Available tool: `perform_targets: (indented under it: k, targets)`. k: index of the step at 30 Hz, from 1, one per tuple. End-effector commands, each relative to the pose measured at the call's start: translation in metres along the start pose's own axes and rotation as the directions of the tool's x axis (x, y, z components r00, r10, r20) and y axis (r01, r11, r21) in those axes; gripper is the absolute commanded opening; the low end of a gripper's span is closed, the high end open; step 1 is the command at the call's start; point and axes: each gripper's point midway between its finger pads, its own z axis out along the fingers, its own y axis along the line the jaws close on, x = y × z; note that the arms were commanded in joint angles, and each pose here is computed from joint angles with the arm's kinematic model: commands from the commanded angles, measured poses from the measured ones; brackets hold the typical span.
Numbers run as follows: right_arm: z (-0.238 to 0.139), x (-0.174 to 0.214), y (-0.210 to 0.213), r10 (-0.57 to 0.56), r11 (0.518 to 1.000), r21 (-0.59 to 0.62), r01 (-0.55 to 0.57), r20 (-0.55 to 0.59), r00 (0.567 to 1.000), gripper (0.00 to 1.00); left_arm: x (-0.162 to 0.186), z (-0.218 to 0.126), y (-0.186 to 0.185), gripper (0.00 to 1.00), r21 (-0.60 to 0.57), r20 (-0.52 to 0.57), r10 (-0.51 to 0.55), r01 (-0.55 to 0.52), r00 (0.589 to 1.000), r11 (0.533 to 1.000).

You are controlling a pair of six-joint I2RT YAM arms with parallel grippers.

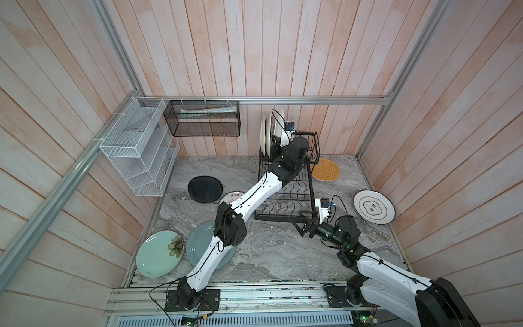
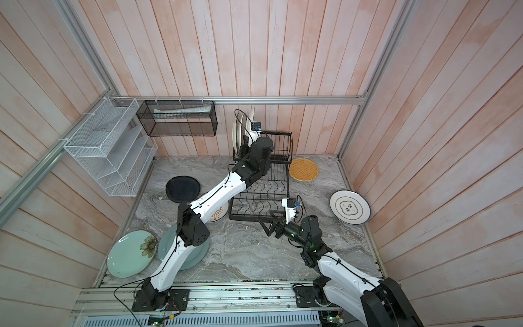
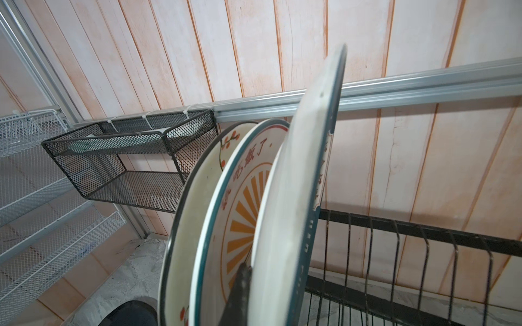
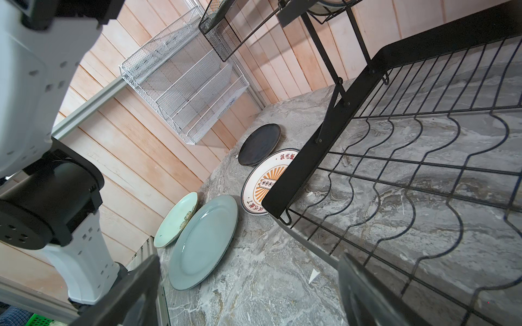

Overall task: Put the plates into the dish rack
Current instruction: 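Press the green-rimmed plate down into the slot with the left gripper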

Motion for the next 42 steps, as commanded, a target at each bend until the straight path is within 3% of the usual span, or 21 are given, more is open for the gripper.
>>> perform_targets:
  k: [1, 15, 17, 25, 42]
  targets:
    - [0.003, -0.013, 0.01, -0.036, 0.999, -0.026, 0.037, 0.03, 0.999, 0.98, 0.013, 0.005, -0.007, 0.0, 0.022, -0.023, -0.028, 0.029, 0.999, 0.999]
    - [0.003, -0.014, 0.011, -0.037, 0.999, -0.025, 0.038, 0.032, 0.999, 0.98, 0.034, 0.01, -0.012, 0.0, 0.072, -0.099, -0.087, 0.094, 0.991, 0.993]
    - [0.003, -0.014, 0.01, -0.037, 0.999, -0.023, 0.038, 0.031, 0.999, 0.98, 0.032, 0.009, -0.011, 0.06, 0.082, -0.106, -0.099, 0.108, 0.989, 0.991]
    - [0.003, -0.014, 0.01, -0.041, 0.999, -0.019, 0.042, 0.032, 0.999, 0.98, 0.006, 0.002, 0.0, 0.19, 0.114, -0.095, -0.147, 0.157, 0.985, 0.981]
    - [0.001, -0.015, 0.011, -0.048, 0.999, -0.019, 0.049, 0.037, 0.998, 0.98, -0.07, -0.041, 0.018, 0.28, 0.163, 0.012, -0.189, 0.184, 0.982, 0.969]
